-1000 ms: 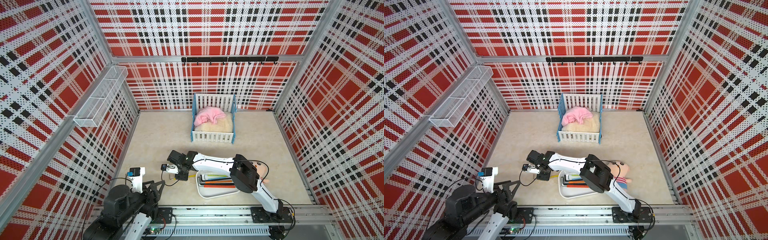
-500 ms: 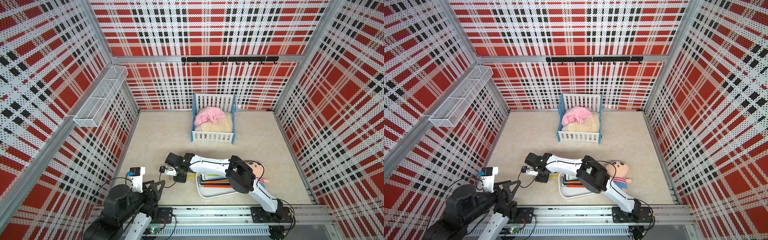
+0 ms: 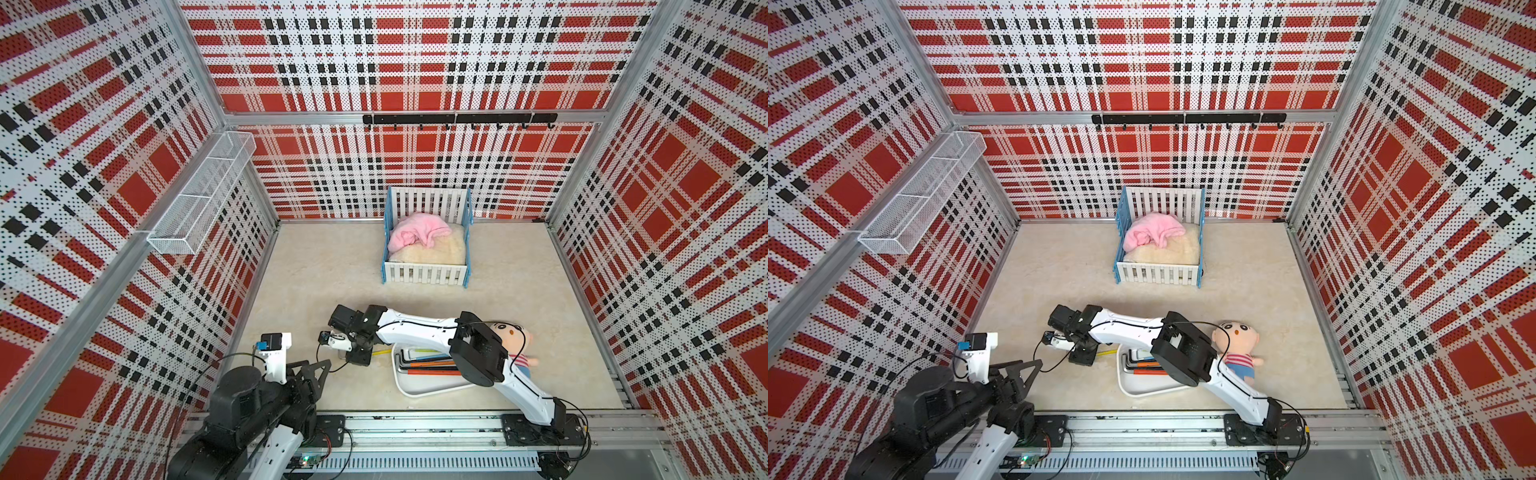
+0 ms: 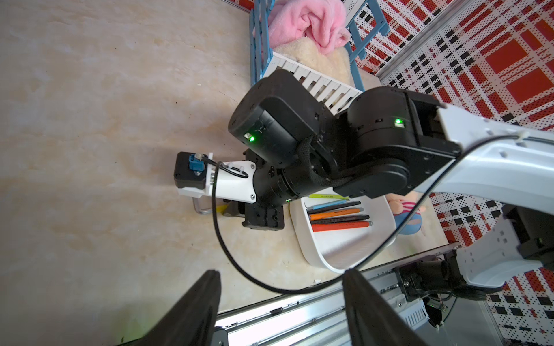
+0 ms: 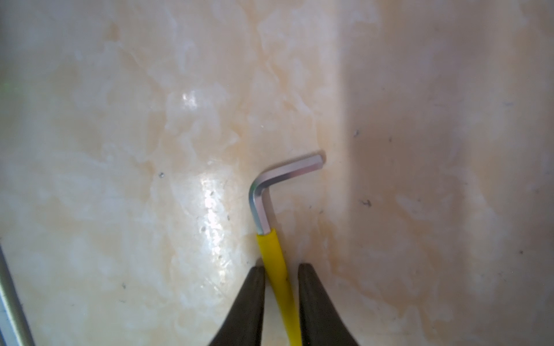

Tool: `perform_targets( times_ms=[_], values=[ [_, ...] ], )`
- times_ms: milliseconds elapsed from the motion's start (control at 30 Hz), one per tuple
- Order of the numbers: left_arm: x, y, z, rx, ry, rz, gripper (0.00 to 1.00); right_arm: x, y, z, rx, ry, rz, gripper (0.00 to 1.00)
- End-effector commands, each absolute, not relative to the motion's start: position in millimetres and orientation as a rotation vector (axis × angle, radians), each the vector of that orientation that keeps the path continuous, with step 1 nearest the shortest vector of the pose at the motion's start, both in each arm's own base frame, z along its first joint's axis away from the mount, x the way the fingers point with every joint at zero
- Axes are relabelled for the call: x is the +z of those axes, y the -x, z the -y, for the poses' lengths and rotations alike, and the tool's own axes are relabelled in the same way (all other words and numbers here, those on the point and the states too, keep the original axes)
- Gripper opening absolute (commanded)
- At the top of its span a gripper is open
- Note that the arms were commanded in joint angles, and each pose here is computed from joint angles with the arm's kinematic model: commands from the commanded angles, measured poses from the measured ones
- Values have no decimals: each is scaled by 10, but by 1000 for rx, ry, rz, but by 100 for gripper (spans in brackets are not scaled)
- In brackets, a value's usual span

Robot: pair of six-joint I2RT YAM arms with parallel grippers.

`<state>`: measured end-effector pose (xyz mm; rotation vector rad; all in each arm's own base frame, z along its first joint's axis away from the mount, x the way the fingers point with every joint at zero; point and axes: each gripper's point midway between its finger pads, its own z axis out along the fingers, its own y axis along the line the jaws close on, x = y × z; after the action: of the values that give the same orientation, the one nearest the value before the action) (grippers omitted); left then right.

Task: Put the hex key on the desktop into the storage box
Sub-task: Pick up the Allen key from the center of the board.

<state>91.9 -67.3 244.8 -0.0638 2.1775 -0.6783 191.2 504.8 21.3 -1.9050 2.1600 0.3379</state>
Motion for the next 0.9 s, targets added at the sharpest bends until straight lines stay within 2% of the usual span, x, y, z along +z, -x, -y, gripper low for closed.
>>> perform_targets(
  times_ms=[0, 267, 467, 867],
  values=[
    [2524, -945, 697, -678, 34, -2159, 70, -178, -1849, -4834, 280, 1947, -2290, 24],
    [2535, -958, 700, -677, 33, -2158, 69, -250, -1968, -4795, 211, 1970, -2250, 18],
    [2522, -979, 704, -675, 34, -2163, 70, -252, -2109, -4832, 135, 1956, -2187, 0],
    [2482, -1017, 695, -674, 64, -2168, 70, 188, -2683, -5043, 10, 1781, -2027, 0]
  ],
)
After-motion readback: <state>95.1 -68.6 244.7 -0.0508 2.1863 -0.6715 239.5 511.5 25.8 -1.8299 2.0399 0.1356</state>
